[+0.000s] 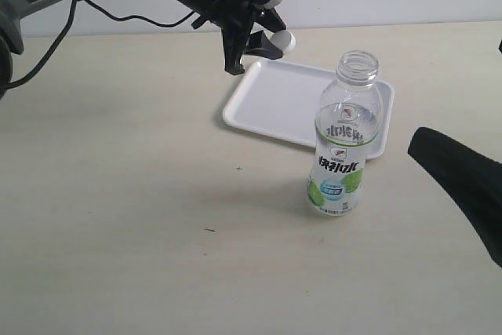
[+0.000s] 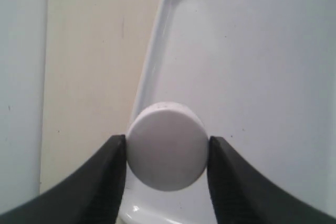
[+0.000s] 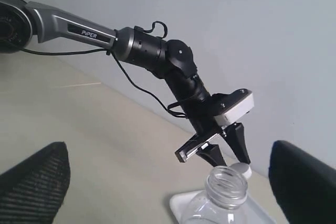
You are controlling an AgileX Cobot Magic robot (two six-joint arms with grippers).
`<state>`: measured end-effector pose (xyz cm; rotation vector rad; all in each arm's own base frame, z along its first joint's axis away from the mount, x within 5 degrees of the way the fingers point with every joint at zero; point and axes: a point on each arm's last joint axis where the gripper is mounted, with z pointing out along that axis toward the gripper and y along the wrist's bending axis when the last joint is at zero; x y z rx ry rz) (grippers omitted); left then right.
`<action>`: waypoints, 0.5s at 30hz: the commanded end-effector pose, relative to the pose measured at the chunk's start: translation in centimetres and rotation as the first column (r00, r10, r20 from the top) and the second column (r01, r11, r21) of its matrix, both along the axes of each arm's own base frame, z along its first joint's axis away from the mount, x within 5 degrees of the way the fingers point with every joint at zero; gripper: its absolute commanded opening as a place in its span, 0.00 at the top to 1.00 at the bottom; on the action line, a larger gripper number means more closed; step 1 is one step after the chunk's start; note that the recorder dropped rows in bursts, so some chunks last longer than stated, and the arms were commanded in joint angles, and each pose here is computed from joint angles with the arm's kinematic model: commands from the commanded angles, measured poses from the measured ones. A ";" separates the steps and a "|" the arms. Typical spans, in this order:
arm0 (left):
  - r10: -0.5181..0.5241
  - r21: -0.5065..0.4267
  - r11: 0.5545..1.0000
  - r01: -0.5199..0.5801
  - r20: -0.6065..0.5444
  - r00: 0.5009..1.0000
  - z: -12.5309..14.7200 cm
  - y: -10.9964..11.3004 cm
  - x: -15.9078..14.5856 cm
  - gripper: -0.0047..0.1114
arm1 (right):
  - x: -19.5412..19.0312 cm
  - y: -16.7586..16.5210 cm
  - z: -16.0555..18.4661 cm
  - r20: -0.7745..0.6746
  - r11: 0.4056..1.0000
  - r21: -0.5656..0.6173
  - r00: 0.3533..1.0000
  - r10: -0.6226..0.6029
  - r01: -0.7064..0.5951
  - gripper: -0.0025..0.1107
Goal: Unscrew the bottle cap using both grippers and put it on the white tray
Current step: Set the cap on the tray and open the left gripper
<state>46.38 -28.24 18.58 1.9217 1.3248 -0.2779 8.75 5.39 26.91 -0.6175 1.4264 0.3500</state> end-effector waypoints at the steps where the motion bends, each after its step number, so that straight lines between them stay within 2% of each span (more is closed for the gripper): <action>1: -0.058 0.033 0.998 0.057 0.053 0.997 -1.3 -0.3 0.3 0.96 | -0.1 0.0 -0.2 -0.007 1.000 -0.003 1.000 -0.005 0.005 0.12; 9: -0.132 0.169 0.981 0.097 0.213 0.968 -2.6 0.3 1.2 0.96 | -0.1 0.0 -0.2 -0.004 1.000 -0.012 1.000 0.007 -0.007 0.12; 15: -0.167 0.184 0.975 0.128 0.216 0.962 -2.7 0.1 1.0 0.96 | -0.2 0.1 -0.2 -0.002 1.000 -0.010 1.000 0.017 -0.017 0.12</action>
